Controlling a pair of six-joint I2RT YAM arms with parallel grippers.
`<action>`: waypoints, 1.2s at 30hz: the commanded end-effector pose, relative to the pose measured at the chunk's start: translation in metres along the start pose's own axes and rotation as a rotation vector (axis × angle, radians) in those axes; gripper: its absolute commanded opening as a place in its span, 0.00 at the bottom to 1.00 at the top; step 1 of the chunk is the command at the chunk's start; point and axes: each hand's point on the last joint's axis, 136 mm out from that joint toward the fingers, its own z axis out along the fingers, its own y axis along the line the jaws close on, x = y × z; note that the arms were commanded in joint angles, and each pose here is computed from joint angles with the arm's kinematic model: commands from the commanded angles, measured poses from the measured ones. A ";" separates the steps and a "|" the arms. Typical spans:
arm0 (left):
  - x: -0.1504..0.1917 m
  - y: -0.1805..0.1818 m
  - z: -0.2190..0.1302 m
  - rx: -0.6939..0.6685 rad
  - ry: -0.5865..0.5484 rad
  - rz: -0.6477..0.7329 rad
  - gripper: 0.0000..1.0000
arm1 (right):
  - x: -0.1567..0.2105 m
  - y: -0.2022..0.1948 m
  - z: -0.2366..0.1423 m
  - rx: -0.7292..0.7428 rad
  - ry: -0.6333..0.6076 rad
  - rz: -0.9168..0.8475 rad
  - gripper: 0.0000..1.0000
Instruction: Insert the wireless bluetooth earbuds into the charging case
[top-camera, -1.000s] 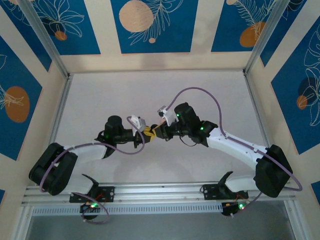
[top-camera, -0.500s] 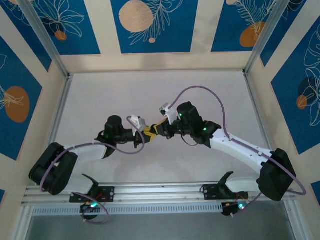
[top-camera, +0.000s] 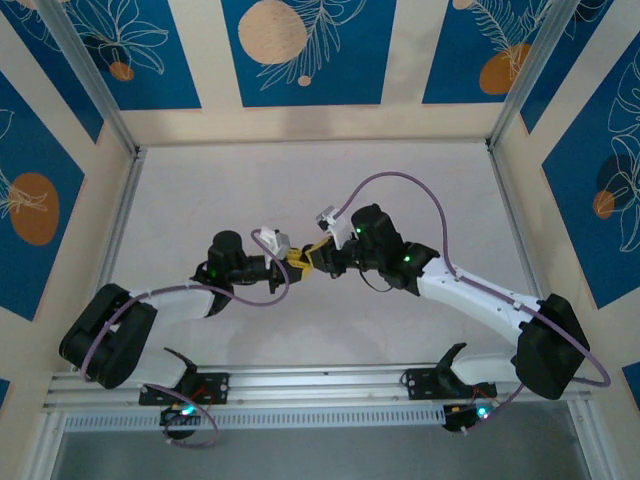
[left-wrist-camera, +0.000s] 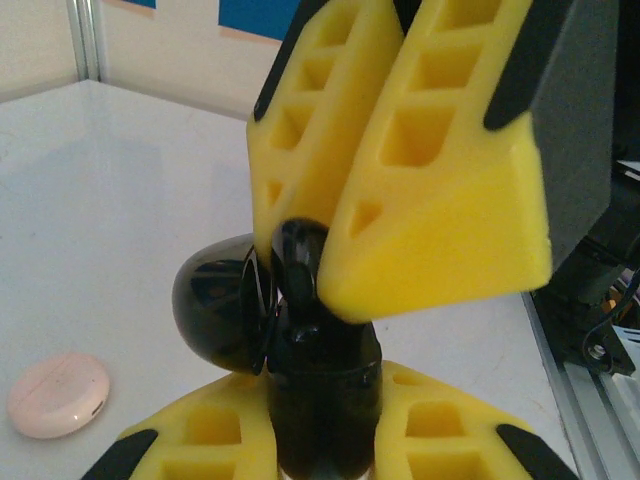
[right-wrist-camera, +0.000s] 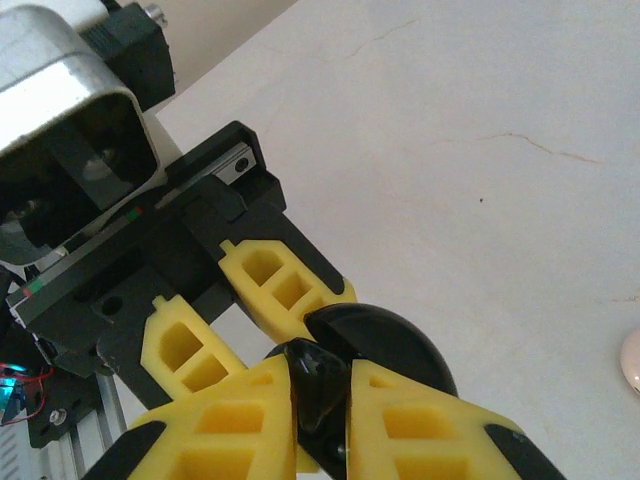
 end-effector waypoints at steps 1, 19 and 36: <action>-0.013 -0.007 0.002 0.035 -0.049 0.036 0.15 | -0.006 0.004 -0.004 0.004 -0.025 -0.033 0.16; -0.019 -0.010 0.001 0.046 -0.068 0.047 0.15 | -0.025 0.015 -0.022 -0.025 -0.083 -0.041 0.48; -0.032 -0.031 -0.007 0.116 -0.084 0.130 0.15 | -0.047 0.010 -0.051 -0.266 -0.035 0.134 0.55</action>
